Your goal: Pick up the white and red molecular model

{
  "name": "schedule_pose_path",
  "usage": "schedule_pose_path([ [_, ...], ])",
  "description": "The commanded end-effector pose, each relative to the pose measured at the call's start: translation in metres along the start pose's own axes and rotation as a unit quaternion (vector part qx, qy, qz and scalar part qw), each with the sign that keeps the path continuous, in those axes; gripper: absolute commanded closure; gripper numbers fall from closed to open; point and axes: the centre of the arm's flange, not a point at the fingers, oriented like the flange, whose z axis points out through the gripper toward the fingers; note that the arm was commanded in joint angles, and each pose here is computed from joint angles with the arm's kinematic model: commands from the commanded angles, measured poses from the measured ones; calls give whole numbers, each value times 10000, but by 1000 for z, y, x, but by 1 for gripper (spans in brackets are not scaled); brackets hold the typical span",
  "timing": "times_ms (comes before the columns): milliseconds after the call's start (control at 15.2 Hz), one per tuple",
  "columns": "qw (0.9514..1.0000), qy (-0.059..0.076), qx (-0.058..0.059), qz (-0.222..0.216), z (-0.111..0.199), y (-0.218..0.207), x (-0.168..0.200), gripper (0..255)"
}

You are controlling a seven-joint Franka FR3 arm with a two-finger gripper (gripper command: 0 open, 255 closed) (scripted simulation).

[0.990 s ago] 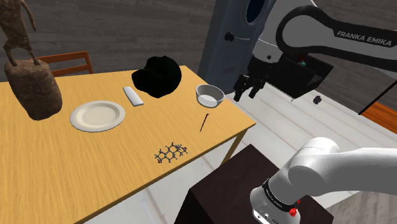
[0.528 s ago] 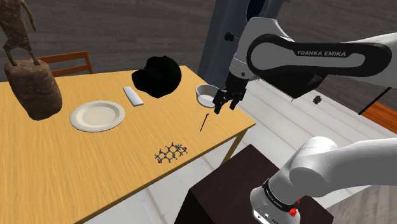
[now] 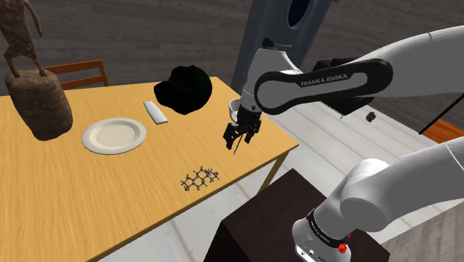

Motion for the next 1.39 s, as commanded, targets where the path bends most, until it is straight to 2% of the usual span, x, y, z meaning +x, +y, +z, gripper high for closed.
schedule_pose_path([
  [0,10000,-18,30,-48,24,-12,9,0],
  [528,9995,-114,137,-242,108,-64,43,0],
  [1056,9995,-116,140,-246,150,-62,46,0],
  [1188,9995,-116,140,-246,150,-62,46,0],
  [1254,9995,-116,140,-246,150,-61,47,255],
  [1320,9995,-116,140,-246,150,-61,47,255],
])
